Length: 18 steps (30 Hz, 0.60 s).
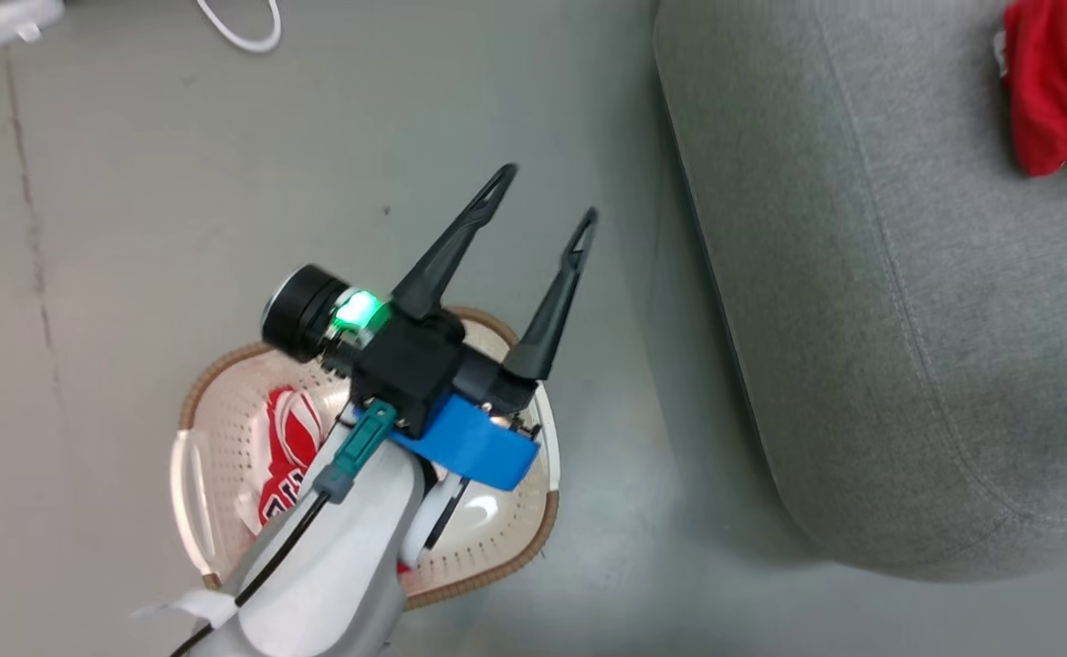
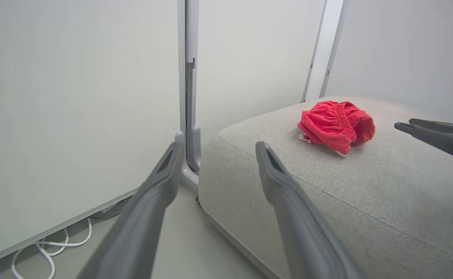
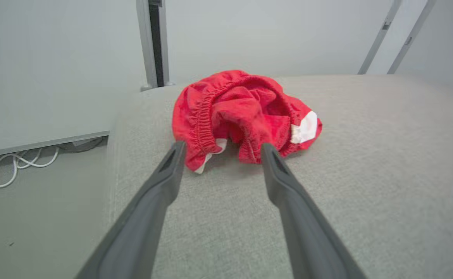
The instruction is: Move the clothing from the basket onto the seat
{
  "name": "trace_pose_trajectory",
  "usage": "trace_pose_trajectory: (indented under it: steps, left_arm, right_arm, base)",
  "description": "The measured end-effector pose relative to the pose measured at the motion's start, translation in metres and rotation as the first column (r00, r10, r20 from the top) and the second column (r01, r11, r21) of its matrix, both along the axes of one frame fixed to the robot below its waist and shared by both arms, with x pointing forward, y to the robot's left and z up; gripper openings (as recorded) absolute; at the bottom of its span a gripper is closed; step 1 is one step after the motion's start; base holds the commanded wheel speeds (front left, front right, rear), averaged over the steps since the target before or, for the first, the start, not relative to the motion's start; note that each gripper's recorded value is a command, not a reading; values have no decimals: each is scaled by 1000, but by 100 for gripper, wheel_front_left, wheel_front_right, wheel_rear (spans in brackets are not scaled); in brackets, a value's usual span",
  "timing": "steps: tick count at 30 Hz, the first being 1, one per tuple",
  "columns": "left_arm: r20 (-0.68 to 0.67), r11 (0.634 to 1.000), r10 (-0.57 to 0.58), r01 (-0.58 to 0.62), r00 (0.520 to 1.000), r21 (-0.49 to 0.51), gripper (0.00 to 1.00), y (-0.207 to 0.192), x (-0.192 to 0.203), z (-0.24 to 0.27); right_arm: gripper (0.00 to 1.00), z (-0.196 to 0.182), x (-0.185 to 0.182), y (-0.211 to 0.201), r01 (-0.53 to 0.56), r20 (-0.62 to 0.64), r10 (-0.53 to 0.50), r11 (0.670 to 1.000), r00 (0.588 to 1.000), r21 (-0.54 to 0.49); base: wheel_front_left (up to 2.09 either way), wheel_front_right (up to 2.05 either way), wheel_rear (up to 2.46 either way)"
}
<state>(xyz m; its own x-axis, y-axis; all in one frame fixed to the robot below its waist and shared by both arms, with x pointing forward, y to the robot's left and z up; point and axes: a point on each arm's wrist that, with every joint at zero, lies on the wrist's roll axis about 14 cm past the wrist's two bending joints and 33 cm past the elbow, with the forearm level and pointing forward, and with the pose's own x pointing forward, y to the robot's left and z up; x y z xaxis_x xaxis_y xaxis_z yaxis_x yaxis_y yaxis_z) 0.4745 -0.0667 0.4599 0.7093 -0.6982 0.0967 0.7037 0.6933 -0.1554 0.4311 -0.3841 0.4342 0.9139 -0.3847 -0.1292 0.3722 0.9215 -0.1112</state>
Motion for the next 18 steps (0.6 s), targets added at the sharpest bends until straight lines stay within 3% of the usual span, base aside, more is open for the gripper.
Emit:
trace_pose_trajectory:
  steps: [3, 6, 18]
  left_arm:
    - [4, 999, 38, -38, 999, 6, 100, 11, -3, 7]
    - [17, 991, 131, -131, 991, 9, 100, 38, -7, 21]
    - [60, 935, 352, -354, 934, 15, 100, 111, -29, 53]
  right_arm:
    - [100, 12, -1, 14, -38, 35, 38, 999, 999, 2]
    - [100, 32, 1, 53, -127, 119, 122, 991, 985, 34]
    - [100, 84, 3, 149, -375, 289, 347, 926, 892, 45]
  base:
    - [0, 0, 0]
    - [0, 0, 0]
    - [0, 0, 0]
